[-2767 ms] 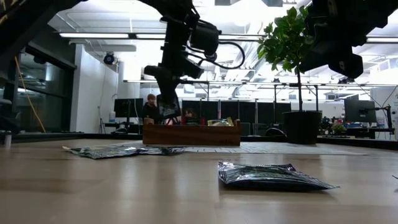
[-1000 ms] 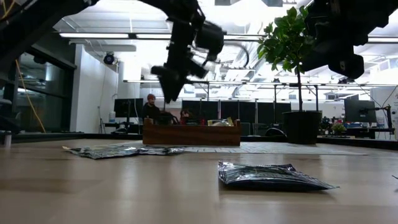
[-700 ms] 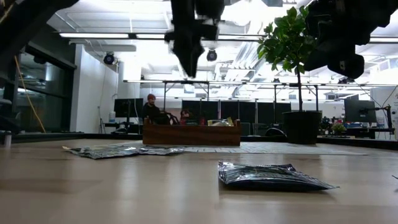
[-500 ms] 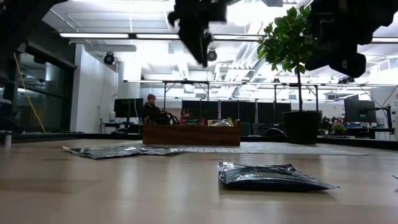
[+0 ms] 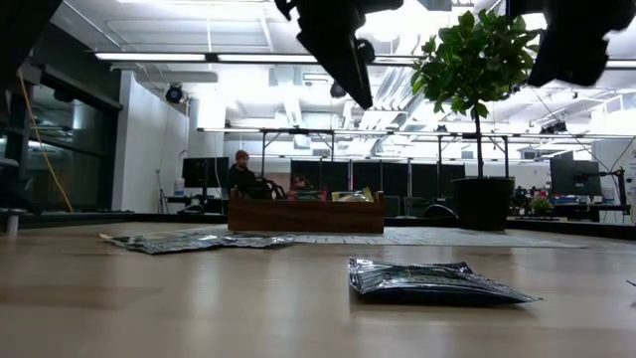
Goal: Pick & Place Tea
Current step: Put the purple tea bag into the left section of the wooden organizer
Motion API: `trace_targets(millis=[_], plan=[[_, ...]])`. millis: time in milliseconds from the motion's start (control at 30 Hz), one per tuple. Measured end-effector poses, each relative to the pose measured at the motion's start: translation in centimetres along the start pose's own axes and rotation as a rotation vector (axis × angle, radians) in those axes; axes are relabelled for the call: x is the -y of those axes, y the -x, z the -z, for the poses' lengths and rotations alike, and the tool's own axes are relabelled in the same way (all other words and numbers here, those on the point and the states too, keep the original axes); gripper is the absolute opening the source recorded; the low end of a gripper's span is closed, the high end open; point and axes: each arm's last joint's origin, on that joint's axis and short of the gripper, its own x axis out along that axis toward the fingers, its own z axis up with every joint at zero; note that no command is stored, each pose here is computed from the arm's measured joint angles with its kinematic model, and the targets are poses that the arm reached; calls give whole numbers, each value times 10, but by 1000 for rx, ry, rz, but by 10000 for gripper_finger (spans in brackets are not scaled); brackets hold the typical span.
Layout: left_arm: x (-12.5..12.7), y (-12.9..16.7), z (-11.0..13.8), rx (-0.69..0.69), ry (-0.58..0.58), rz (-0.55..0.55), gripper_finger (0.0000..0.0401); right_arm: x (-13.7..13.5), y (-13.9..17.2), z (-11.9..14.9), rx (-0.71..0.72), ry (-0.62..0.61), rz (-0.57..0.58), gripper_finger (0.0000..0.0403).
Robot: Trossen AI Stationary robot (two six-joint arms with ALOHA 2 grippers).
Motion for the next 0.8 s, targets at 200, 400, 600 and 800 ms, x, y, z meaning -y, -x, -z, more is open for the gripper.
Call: trace_targets(millis=[200,400,600,800], plan=[[20,-30,11,-38,0,62,186,-50,-4,-4,-158,184,86,0],[46,-37,8,-18,-63,107,186,-100,-33,24,-318,272,81,0],[74,-36,-5,79,-150,148,186,-134,-52,66,-366,147,63,0],[85,-36,-12,140,-176,161,186,-157,-67,92,-306,-51,64,0]])
